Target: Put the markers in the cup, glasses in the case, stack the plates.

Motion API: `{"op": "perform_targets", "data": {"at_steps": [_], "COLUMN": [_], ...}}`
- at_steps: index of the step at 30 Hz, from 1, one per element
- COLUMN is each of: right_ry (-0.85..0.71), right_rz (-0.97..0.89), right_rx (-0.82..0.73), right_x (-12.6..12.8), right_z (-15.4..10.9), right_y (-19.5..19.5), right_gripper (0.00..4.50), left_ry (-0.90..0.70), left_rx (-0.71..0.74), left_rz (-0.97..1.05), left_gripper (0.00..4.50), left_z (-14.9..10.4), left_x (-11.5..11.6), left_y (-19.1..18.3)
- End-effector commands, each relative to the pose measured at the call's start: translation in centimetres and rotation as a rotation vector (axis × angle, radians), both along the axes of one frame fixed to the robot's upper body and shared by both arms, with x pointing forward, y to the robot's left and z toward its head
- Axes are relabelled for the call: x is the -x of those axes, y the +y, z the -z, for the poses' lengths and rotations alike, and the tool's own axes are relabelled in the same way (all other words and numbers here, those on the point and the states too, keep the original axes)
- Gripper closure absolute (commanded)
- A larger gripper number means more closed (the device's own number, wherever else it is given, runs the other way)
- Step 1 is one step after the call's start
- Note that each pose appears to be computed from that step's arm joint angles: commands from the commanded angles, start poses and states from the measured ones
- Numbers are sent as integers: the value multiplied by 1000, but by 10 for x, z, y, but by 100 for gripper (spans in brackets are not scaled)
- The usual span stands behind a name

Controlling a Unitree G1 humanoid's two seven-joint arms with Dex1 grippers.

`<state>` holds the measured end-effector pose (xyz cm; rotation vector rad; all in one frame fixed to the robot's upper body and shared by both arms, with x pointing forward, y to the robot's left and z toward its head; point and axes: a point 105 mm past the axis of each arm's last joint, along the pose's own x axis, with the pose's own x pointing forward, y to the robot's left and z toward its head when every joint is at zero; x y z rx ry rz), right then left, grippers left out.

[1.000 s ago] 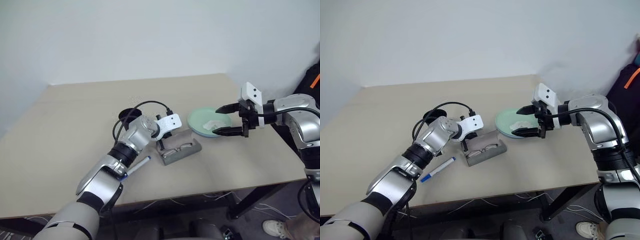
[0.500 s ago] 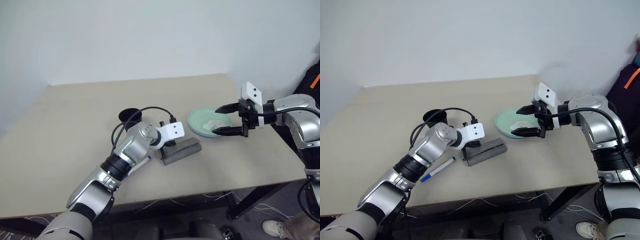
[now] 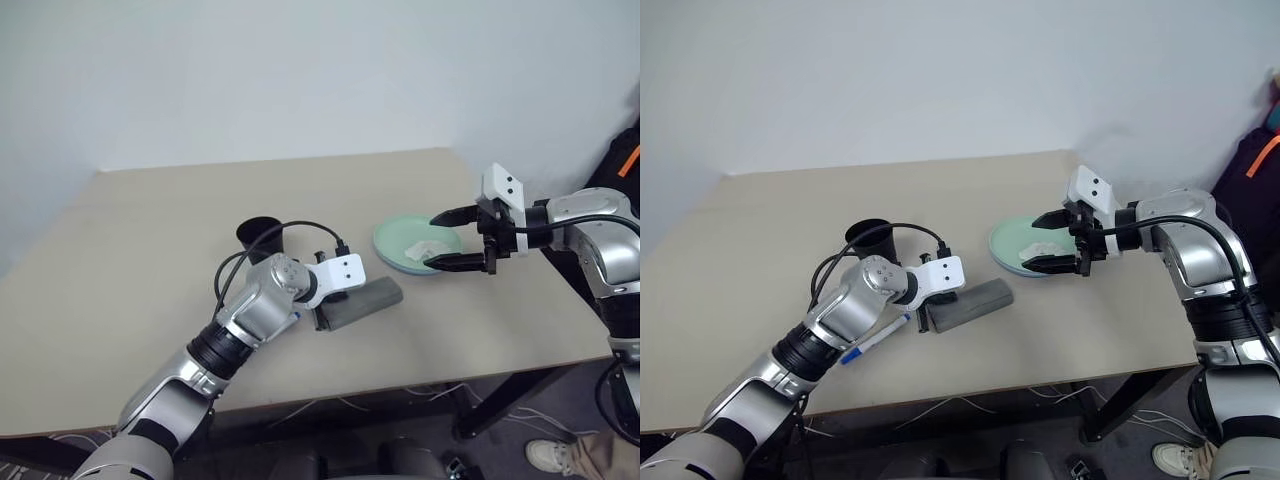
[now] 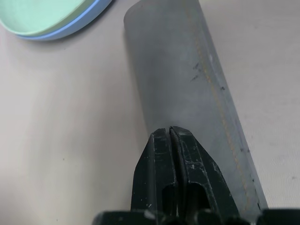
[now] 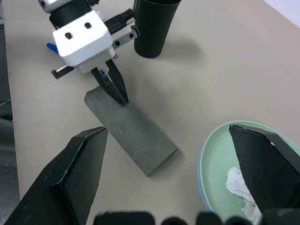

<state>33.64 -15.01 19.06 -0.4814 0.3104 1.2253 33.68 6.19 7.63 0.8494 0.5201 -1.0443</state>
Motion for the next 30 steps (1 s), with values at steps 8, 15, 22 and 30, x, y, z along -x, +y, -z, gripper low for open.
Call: {"op": "perform_targets", "data": {"at_steps": [8,15,22,30], "right_ry": [-53,-49,-45,-41], "right_rz": [-20,-24,-32,-32], "right_rx": [-13,-12,-17,-23], "right_x": [-1,-3,-4,-4], "right_z": [-14,-14,-12,-10], "right_y": [3,4,6,8], "right_gripper": [0,0,0,0], "left_ry": [-3,108,197,223], "left_rx": [228,234,258,105], "left_rz": [3,-64,-104,-199], "left_gripper": [448,353,106,1], "left_z": [-39,-47,-48,-33], "left_x": [5,13,25,28], "left_y": [47,89,103,114]}}
